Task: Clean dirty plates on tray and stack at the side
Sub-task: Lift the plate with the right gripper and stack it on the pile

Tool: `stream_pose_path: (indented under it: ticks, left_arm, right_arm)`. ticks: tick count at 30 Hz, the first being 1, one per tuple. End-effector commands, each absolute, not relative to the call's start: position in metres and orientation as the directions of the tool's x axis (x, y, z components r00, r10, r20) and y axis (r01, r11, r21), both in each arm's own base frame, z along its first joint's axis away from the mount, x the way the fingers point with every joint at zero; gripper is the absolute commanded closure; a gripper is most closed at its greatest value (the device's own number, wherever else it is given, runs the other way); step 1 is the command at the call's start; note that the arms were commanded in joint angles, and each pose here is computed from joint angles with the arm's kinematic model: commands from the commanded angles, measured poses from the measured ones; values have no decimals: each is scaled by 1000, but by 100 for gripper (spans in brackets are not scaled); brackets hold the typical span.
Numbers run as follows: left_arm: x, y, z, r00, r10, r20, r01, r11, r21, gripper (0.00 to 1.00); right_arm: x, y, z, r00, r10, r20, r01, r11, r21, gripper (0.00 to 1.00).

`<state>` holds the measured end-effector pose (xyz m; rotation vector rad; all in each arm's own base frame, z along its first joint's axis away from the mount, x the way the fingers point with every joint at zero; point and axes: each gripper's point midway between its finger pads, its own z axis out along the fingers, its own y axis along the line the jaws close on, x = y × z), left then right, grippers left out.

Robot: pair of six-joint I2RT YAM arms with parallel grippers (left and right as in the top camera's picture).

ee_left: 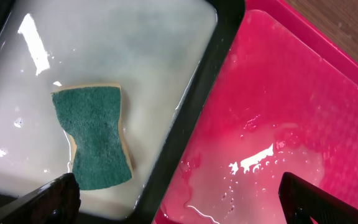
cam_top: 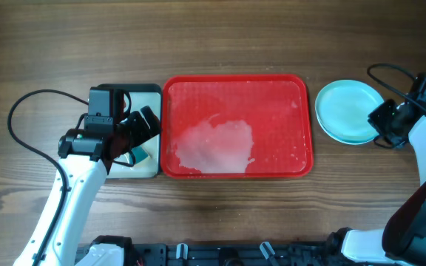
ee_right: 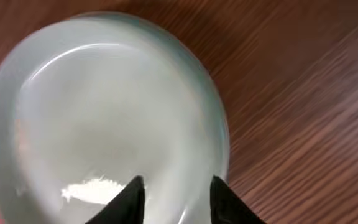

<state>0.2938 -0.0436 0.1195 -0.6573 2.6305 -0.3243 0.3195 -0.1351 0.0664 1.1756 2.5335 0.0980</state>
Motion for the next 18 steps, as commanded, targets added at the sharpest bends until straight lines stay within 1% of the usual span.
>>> stream_pose_path:
  ticks: [1, 3, 4, 5, 6, 7, 8, 9, 10, 11, 12, 14, 17, 18]
  left_arm:
    - [297, -44, 127, -804, -484, -345, -379, 865, -328, 0]
    - [297, -44, 127, -804, -484, -345, -379, 865, -328, 0]
    - [297, -44, 127, -804, -484, -345, -379, 865, -328, 0]
    - [297, -44, 127, -804, -484, -345, -379, 865, -328, 0]
    - [297, -44, 127, -804, -484, -345, -379, 865, -328, 0]
    - [297, -44, 127, -804, -484, -345, -379, 865, -328, 0]
    - [297, -44, 127, -804, -484, -345, -379, 865, -328, 0]
    - [297, -44, 127, -804, -484, -345, -379, 865, -328, 0]
    - [297, -44, 127, -804, -484, -345, -379, 865, -328, 0]
    - [297, -44, 127, -805, -484, -344, -380, 865, -328, 0]
    - [297, -44, 127, -804, -484, -345, -379, 865, -328, 0]
    - [297, -44, 127, -804, -484, -345, -379, 865, -328, 0]
    - [297, -44, 127, -805, -484, -344, -380, 865, -328, 0]
    - [297, -44, 127, -804, -484, -345, -379, 865, -328, 0]
  right_arm:
    - [322, -116, 107, -576, 758, -306, 684, 652, 327, 63]
    - [321, -99, 148, -595, 707, -382, 576, 707, 411, 62]
    - [321, -79, 174, -617, 667, -418, 470, 738, 484, 58]
    - [315, -38, 218, -656, 566, -499, 233, 781, 580, 49]
    - [310, -21, 233, -666, 529, -526, 148, 785, 601, 43]
    - [296, 5, 254, -671, 487, -558, 47, 780, 624, 40]
    - [282, 23, 268, -670, 455, -586, -10, 784, 621, 23]
    - [273, 32, 274, -670, 446, -593, -33, 781, 624, 0]
    - [259, 46, 282, -675, 513, -530, 7, 723, 691, 0]
    - [251, 51, 288, -663, 619, -421, 99, 630, 770, 0]
    - [246, 52, 291, -621, 737, -266, 226, 493, 840, 0]
    - [251, 31, 284, -525, 808, -266, 324, 479, 816, 0]
    - [248, 29, 268, -527, 817, -235, 395, 480, 783, 0]
    - [245, 21, 261, -496, 823, -278, 428, 510, 746, 0]
